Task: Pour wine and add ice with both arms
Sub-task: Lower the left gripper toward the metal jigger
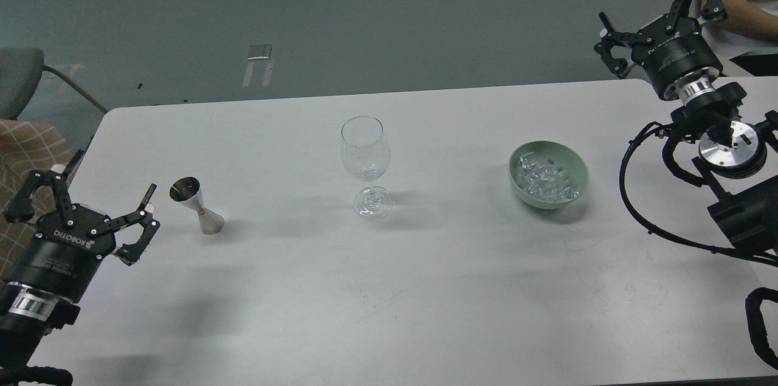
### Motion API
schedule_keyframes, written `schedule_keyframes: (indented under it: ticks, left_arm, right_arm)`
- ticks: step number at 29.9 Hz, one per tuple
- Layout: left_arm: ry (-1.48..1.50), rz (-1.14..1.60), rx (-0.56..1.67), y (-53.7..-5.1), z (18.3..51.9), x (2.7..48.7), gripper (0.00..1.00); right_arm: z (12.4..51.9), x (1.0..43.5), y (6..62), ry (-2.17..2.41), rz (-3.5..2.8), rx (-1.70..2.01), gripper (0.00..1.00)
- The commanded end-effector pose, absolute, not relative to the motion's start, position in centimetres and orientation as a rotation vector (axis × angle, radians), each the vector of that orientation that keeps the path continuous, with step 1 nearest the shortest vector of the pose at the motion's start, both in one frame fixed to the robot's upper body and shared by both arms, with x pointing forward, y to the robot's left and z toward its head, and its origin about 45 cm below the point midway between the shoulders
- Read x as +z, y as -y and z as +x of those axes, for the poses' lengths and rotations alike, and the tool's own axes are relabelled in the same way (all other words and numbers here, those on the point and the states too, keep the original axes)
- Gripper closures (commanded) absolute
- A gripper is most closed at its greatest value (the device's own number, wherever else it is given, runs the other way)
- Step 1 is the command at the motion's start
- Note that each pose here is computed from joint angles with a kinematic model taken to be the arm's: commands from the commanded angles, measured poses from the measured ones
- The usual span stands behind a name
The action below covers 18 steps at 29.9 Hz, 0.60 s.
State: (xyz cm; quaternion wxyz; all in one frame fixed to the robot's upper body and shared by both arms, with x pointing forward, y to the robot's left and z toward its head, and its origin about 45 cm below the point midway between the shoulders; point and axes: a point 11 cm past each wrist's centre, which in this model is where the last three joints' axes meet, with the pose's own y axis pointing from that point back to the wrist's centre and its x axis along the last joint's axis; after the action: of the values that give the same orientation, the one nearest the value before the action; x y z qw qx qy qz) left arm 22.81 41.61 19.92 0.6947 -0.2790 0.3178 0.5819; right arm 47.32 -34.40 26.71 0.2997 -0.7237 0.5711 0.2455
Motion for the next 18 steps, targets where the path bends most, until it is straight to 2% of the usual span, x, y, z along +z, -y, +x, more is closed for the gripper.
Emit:
schedule_keyframes:
  ticks: [1,12,18]
  left_arm:
    - [-0.747,-0.645,1.338,-41.7,21.4,18.4,0.02]
    - [-0.843,-0.662,1.403,-41.5,20.2,14.6,0.02]
    - [-0.984,-0.679,1.397,-39.0,21.7,12.2,0.05]
  right_arm:
    - [48.0,27.8,33.6,-1.498,-1.94,0.636,0.0]
    - [48.3,28.0,33.0,-1.493,-1.945,0.638,0.0]
    - [48.4,27.9,33.1,-1.501,-1.942,0.637,0.0]
